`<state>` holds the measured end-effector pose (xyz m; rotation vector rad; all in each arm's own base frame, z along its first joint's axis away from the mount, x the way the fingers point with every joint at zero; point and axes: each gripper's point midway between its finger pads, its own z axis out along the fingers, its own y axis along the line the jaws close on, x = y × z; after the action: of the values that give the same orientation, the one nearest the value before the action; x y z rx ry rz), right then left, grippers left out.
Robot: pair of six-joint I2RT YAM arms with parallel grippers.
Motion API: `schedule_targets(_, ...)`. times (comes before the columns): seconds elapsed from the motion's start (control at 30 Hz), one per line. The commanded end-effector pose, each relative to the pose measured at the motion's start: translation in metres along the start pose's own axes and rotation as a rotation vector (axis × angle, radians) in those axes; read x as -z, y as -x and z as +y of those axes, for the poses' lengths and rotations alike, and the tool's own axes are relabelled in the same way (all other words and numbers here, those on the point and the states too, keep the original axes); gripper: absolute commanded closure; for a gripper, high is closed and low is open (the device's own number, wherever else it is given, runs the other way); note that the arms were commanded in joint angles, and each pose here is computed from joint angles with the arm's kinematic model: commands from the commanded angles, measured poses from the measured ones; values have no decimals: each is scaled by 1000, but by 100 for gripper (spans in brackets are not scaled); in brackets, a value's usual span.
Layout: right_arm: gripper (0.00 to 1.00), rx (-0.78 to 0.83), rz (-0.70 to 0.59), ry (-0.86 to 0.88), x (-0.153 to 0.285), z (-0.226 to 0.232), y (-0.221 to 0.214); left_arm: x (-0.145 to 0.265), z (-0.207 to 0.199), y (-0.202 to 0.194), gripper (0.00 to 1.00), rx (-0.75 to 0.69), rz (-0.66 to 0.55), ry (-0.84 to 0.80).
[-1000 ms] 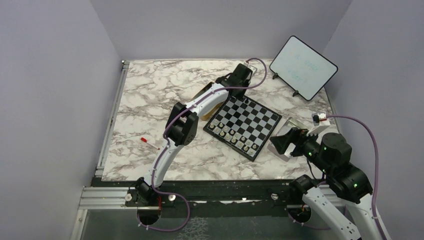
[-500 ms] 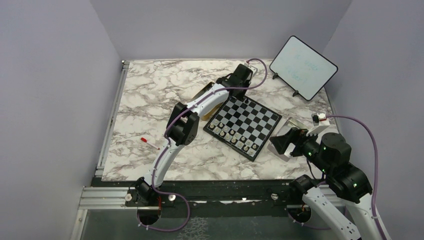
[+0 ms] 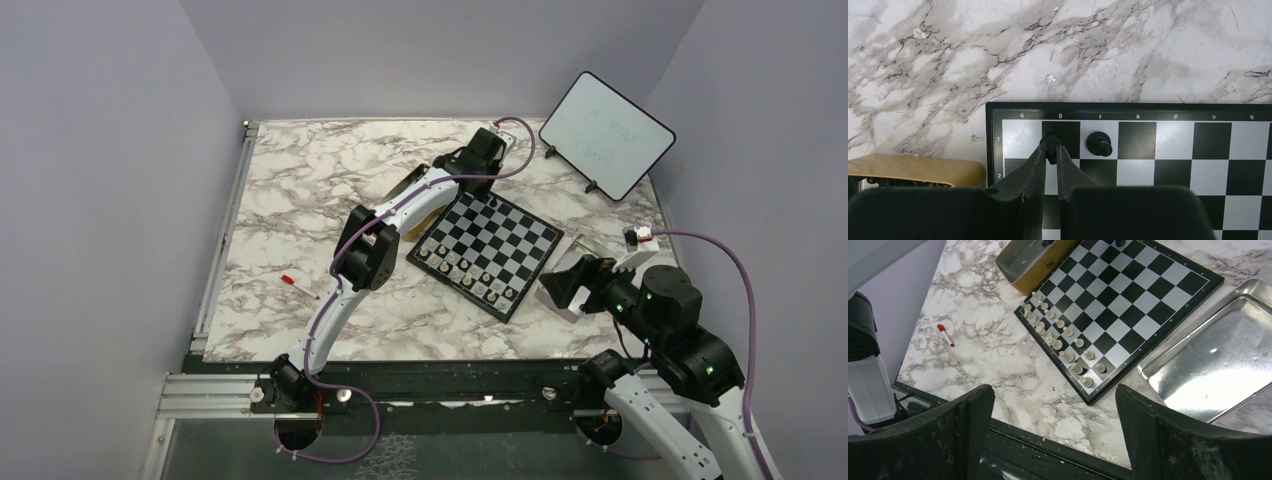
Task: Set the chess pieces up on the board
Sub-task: Place the chess piece on the chessboard.
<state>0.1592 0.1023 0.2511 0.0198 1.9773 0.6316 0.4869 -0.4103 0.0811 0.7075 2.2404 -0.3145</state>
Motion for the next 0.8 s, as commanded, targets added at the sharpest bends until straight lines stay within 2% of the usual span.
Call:
schedule_targets(0.0, 4, -4, -1, -11, 0, -3, -2, -4, -8, 10, 86, 0, -33, -32)
schedule_targets(0.63, 4, -4, -2, -10, 0, -2, -2, -10, -12, 4, 85, 12, -23, -49)
schedule_targets(0.77, 4, -4, -3, -10, 0, -2, -2, -10, -12, 4, 78, 12, -25, -45)
